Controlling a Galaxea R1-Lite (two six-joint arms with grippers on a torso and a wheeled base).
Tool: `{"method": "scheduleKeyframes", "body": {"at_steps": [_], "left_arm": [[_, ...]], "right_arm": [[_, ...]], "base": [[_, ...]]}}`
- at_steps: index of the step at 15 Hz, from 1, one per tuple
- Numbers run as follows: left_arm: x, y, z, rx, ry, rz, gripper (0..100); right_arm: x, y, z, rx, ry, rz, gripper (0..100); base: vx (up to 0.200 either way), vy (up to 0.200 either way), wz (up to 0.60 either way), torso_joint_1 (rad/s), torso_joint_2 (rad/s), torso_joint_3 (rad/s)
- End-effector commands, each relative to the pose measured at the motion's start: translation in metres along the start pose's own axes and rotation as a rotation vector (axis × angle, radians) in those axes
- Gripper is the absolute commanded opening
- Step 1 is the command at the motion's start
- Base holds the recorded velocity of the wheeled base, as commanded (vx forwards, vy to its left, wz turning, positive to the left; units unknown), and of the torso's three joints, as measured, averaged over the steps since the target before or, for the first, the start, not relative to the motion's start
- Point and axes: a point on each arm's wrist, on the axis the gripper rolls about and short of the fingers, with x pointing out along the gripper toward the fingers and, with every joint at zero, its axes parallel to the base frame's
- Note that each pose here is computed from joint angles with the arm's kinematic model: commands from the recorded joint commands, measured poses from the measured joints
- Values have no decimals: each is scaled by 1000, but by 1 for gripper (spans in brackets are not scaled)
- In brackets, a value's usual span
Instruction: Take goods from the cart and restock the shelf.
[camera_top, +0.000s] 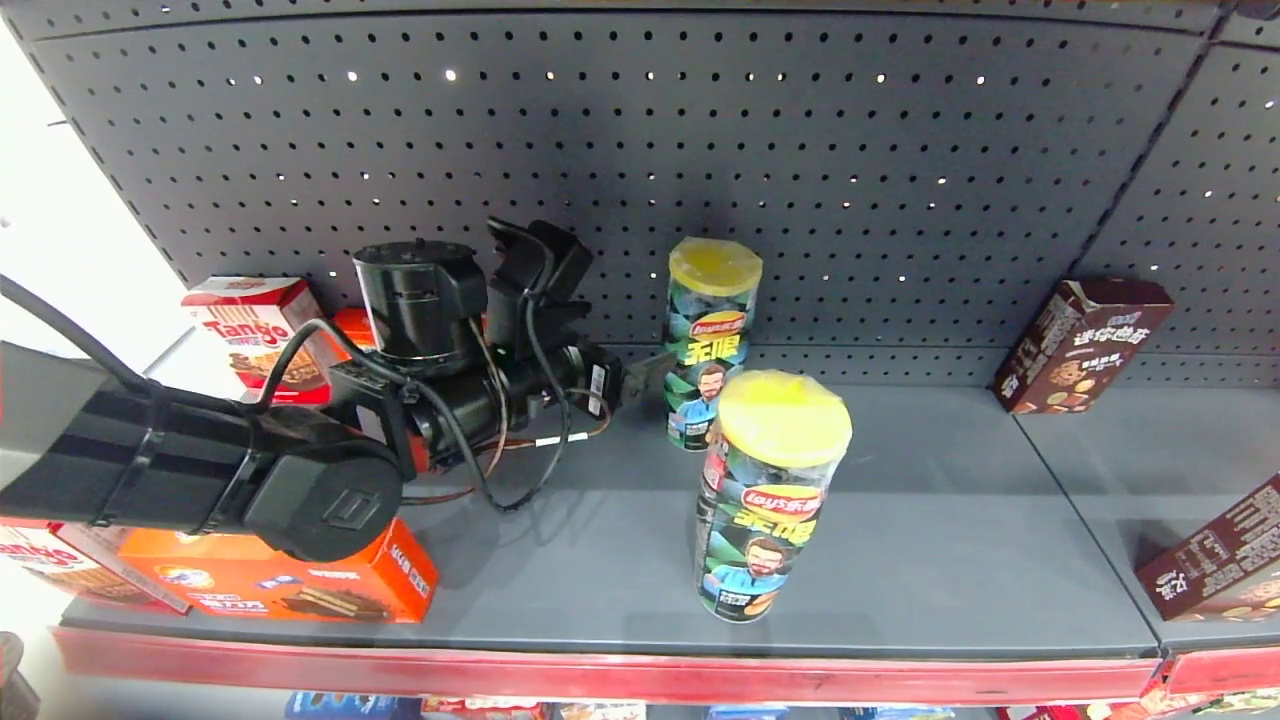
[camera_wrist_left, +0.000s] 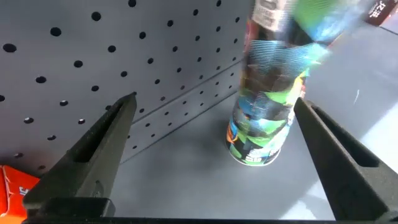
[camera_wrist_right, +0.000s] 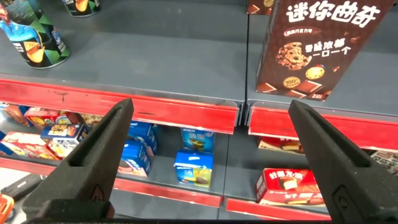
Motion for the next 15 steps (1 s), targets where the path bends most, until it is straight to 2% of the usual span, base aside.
{"method": "scheduleKeyframes", "body": {"at_steps": [1, 8, 10, 12, 14, 15], "left_arm": [[9, -1, -8, -2, 19, 13, 100], [25, -1, -17, -2, 33, 42, 100], [18, -2, -14, -2, 35, 50, 100], [-3, -2, -3, -1, 27, 63, 100], [-15, 9, -3, 9, 38, 123, 100], [-19, 19, -5, 49, 53, 156, 100]], "right_arm": [[0, 0, 0, 1, 2, 0, 100], [0, 0, 0, 1, 2, -1, 100], [0, 0, 0, 2, 1, -1, 100], [0, 0, 0, 1, 2, -1, 100], [0, 0, 0, 3, 1, 0, 100], [0, 0, 0, 3, 1, 0, 100]], "base": [[0, 0, 0, 0, 0, 0], [0, 0, 0, 0, 0, 0], [0, 0, 0, 0, 0, 0], [0, 0, 0, 0, 0, 0], [0, 0, 0, 0, 0, 0], [0, 0, 0, 0, 0, 0]]}}
